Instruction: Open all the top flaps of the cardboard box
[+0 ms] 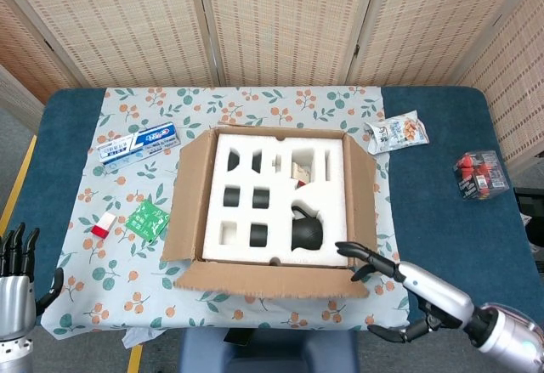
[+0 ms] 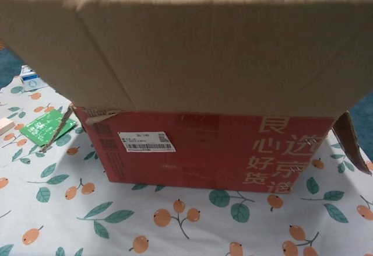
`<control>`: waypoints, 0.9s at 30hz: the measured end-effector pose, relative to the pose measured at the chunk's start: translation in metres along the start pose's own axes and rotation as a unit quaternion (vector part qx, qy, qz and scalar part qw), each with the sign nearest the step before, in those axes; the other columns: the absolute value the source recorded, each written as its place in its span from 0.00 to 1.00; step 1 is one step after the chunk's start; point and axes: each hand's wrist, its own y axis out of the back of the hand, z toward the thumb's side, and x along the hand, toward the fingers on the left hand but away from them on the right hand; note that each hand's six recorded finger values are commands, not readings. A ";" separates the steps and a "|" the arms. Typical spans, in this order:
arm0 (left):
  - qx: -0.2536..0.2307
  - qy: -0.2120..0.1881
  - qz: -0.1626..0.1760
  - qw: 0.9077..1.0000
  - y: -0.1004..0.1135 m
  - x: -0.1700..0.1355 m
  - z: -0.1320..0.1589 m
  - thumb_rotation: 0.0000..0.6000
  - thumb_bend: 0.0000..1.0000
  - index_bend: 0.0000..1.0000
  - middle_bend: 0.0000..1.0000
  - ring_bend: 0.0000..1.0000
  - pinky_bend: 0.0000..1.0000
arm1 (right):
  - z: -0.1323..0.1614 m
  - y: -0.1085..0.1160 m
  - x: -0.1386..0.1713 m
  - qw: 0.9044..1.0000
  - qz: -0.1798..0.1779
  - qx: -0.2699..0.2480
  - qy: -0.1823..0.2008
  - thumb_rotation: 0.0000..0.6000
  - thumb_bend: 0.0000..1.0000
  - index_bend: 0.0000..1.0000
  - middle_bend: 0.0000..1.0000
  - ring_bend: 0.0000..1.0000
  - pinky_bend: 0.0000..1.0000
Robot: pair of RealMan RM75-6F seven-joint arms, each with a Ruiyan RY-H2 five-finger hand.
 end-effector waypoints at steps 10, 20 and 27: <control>-0.004 -0.029 -0.030 0.999 0.003 -0.012 0.013 1.00 0.45 0.00 0.00 0.00 0.00 | -0.026 -0.023 0.038 0.996 -0.041 0.081 -0.009 1.00 0.38 0.00 0.00 0.01 0.20; -0.018 -0.035 -0.102 0.994 0.003 -0.009 0.009 1.00 0.45 0.00 0.00 0.00 0.00 | -0.088 0.002 0.058 0.930 -0.149 0.324 -0.085 1.00 0.38 0.00 0.00 0.00 0.00; -0.011 -0.041 -0.117 0.992 0.002 -0.007 0.010 1.00 0.45 0.00 0.00 0.00 0.00 | -0.140 0.019 0.072 0.817 -0.232 0.487 -0.205 1.00 0.38 0.00 0.00 0.00 0.00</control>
